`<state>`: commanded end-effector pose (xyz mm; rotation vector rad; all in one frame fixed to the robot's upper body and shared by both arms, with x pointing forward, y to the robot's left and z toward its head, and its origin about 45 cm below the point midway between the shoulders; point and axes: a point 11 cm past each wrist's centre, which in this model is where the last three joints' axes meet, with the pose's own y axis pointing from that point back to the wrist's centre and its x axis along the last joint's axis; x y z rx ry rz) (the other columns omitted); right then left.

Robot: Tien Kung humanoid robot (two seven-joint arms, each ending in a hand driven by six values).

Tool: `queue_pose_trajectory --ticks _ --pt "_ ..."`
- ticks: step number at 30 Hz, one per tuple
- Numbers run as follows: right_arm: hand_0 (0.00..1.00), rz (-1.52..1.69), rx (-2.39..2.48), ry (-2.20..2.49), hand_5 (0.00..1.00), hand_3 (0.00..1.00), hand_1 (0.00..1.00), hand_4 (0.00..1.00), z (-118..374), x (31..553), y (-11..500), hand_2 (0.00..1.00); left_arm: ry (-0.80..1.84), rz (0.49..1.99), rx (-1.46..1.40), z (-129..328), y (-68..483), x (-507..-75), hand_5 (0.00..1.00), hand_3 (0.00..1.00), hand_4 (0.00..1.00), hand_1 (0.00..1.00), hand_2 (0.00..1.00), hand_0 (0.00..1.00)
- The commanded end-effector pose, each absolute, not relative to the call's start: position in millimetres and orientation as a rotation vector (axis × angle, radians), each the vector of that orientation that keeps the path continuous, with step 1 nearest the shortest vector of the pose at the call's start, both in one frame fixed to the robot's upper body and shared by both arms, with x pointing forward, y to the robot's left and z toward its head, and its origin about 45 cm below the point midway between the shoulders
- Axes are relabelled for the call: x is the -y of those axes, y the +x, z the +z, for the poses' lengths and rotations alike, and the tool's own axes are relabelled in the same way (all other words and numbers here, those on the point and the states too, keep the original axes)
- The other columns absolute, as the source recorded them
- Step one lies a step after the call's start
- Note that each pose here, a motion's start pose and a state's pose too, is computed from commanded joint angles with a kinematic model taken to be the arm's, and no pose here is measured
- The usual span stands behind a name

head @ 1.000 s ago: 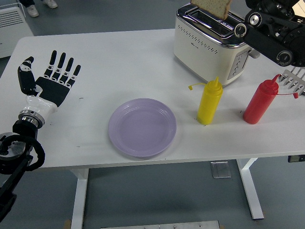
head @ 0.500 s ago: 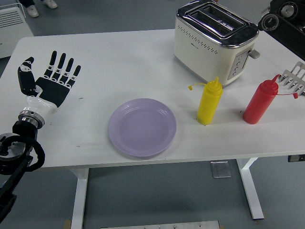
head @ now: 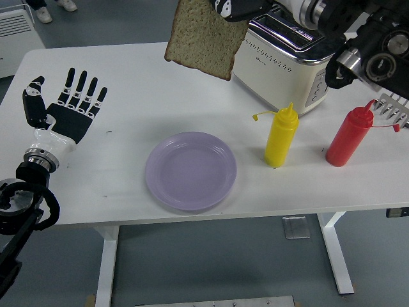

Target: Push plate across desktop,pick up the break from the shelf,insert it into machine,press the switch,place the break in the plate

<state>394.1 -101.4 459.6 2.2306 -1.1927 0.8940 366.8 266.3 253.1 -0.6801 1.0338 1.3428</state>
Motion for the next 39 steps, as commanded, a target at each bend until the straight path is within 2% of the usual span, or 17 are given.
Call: queue_pose_trajectory --ticks 12,13,24,25,39 --pt "0.269 0.594 0.958 2.326 0.002 0.413 0.385 0.286 400.5 76.6 384.5 0.387 -0.682 1.347 -1.031 252.3 367.7 -266.9 0.998 0.697 0.623 0.757 0.731 0.821" --pt "0.260 0.579 0.940 2.326 0.002 0.409 0.380 0.314 394.9 75.0 383.6 0.384 -0.682 1.348 -1.031 252.0 367.7 -267.0 0.998 0.697 0.624 0.757 0.730 0.821" --pt "0.256 0.519 0.795 2.334 0.002 0.406 0.378 0.341 357.2 62.6 373.7 0.382 -0.678 1.357 -1.031 249.1 368.0 -268.2 0.998 0.697 0.623 0.757 0.730 0.821" --pt "0.258 0.514 0.781 2.335 0.002 0.404 0.376 0.372 353.5 61.8 373.5 0.381 -0.678 1.356 -1.028 249.6 368.1 -268.0 0.998 0.697 0.623 0.756 0.730 0.821" --pt "0.251 0.474 0.715 2.310 0.002 0.403 0.372 0.384 314.2 60.9 378.3 0.379 -0.677 1.357 -1.019 250.9 369.4 -268.1 0.998 0.697 0.623 0.756 0.729 0.821"
